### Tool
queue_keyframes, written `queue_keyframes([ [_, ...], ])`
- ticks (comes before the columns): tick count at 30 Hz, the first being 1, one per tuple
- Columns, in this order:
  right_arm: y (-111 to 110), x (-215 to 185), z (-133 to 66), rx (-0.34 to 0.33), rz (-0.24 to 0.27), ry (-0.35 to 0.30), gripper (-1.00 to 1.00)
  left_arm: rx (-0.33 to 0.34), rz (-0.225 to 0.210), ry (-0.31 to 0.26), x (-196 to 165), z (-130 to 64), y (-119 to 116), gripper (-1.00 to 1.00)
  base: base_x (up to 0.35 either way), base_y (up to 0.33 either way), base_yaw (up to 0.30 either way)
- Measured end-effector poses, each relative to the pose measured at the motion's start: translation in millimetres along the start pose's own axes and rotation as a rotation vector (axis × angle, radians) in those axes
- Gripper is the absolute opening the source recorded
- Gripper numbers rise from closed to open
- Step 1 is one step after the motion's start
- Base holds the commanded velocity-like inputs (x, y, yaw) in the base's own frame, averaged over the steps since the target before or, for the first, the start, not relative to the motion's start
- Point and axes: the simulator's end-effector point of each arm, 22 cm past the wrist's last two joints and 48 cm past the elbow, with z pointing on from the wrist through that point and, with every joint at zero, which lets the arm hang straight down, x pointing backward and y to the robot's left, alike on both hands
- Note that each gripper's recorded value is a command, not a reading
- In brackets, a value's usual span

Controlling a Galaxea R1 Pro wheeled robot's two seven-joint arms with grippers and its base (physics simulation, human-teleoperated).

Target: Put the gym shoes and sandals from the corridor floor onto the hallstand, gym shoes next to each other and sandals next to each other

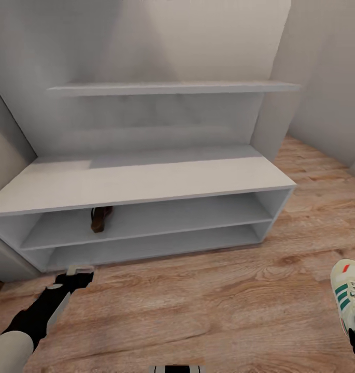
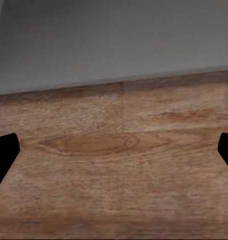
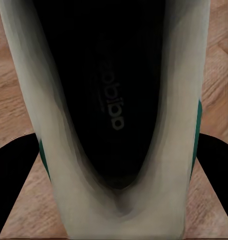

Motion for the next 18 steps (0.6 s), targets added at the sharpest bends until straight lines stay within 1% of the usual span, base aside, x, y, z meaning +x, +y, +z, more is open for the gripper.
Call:
queue_keyframes([
  [1, 0, 0, 0.0, 0.0, 0.0, 0.0, -1.0, 0.004, -0.002, -0.002, 9, -1.3, -2, 1.0, -0.052, 0.0, 0.0],
  [2, 1, 0, -0.2, 0.0, 0.001, 0.0, -1.0, 0.013, -0.01, -0.01, 35, -6.1, -6, 1.0, -0.027, 0.0, 0.0],
  [3, 2, 1, -0.3, -0.003, 0.0, 0.001, -1.0, 0.022, -0.016, -0.015, 68, -14.2, -10, 1.0, -0.014, 0.0, 0.0],
  [4, 3, 2, -0.4, -0.005, 0.001, 0.002, -1.0, 0.028, -0.024, -0.036, 94, -23.6, -13, 1.0, -0.009, 0.0, 0.0],
  [6, 4, 2, -0.6, -0.006, 0.002, 0.003, -1.0, 0.033, -0.034, -0.077, 119, -37.1, -13, 1.0, -0.005, 0.0, 0.0],
  [7, 5, 3, -0.7, -0.007, 0.002, 0.004, -1.0, 0.036, -0.037, -0.09, 134, -45.0, -13, 1.0, -0.003, 0.0, 0.0],
  [8, 5, 3, -0.8, -0.007, 0.002, 0.004, -1.0, 0.038, -0.038, -0.097, 141, -49.0, -13, 1.0, -0.001, 0.0, 0.0],
  [9, 5, 3, -0.8, -0.008, 0.003, 0.004, -1.0, 0.043, -0.042, -0.109, 158, -58.9, -13, 1.0, -0.001, 0.0, 0.0],
  [11, 6, 4, -1.0, -0.01, 0.002, 0.005, -1.0, 0.05, -0.044, -0.104, 177, -68.5, -13, 1.0, 0.0, 0.0, 0.0],
  [13, 7, 5, -1.2, -0.011, 0.002, 0.007, -1.0, 0.062, -0.059, -0.066, 211, -81.6, -11, 1.0, 0.0, 0.0, 0.0],
  [16, 9, 7, -1.7, -0.013, 0.005, 0.009, -1.0, 0.064, -0.067, -0.039, 228, -86.6, -10, 1.0, 0.0, 0.0, 0.0],
  [17, 11, 7, -1.9, -0.014, 0.008, 0.01, -1.0, 0.063, -0.073, -0.022, 237, -88.9, -9, 1.0, 0.0, 0.0, 0.0],
  [18, 11, 7, -1.9, -0.014, 0.009, 0.01, -1.0, 0.063, -0.074, -0.02, 238, -89.1, -9, 1.0, 0.0, 0.0, 0.0],
])
